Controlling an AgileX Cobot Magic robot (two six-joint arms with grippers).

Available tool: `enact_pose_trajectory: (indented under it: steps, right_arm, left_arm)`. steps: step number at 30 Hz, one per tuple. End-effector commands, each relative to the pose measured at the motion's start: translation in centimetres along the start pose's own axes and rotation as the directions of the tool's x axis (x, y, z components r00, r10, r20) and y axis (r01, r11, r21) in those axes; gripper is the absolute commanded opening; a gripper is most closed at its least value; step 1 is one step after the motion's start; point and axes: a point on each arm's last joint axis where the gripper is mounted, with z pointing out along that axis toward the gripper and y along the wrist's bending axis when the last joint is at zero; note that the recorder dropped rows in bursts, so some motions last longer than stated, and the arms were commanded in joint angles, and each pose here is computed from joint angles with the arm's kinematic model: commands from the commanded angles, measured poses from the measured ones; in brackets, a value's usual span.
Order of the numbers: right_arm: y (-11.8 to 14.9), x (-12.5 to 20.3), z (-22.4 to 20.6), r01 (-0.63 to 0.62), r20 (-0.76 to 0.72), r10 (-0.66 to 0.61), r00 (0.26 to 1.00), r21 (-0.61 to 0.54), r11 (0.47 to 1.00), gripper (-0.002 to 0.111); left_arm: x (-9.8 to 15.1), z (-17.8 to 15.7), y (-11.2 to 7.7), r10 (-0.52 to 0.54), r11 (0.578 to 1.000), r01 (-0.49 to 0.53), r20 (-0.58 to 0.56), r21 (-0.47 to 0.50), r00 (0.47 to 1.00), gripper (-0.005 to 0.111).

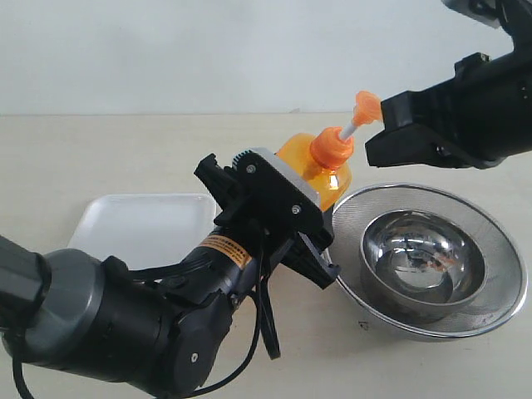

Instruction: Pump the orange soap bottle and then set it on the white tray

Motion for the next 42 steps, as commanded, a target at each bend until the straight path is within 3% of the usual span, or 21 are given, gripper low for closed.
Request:
enact_pose_trajectory:
  steps: [1, 4, 7, 10, 24, 31, 42]
  right_arm:
    - [0.1, -0.2, -0.2, 0.007, -0.005, -0.007, 1.0, -0.003, 1.0, 0.0]
    - [1.2, -0.6, -1.4, 0.008, 0.035, -0.007, 0.999, -0.043, 0.999, 0.0]
    - [4.1, -2.1, -6.1, 0.083, 0.204, -0.068, 0.977, -0.066, 0.994, 0.0]
    - [5.3, -2.5, -8.4, 0.122, 0.275, -0.101, 0.956, -0.061, 0.991, 0.0]
    - [1.6, -3.4, -2.5, 0.054, 0.102, -0.054, 0.993, 0.003, 0.999, 0.0]
    - [1.2, -2.9, -2.6, 0.081, 0.047, -0.084, 0.995, 0.056, 0.995, 0.0]
    - [2.3, -1.5, -3.6, 0.092, -0.06, -0.092, 0.994, -0.015, 0.996, 0.0]
  left_arm:
    - [-1.5, 0.0, 0.6, 0.004, 0.999, -0.001, 0.075, -0.035, 0.997, 0.005]
    - [-1.4, 0.0, 0.5, 0.012, 0.999, -0.01, 0.07, -0.032, 0.997, 0.005]
    - [-1.3, 0.0, 0.4, 0.056, 0.998, -0.054, 0.057, -0.023, 0.997, 0.005]
    - [-1.3, 0.0, 0.4, 0.063, 0.998, -0.061, 0.055, -0.021, 0.997, 0.005]
    - [-1.2, 0.0, 0.3, 0.073, 0.997, -0.073, 0.048, -0.009, 0.996, 0.005]
    - [-1.2, 0.0, 0.3, 0.072, 0.997, -0.071, 0.047, -0.01, 0.996, 0.005]
    - [-1.3, 0.0, 0.3, 0.066, 0.998, -0.065, 0.049, -0.012, 0.997, 0.005]
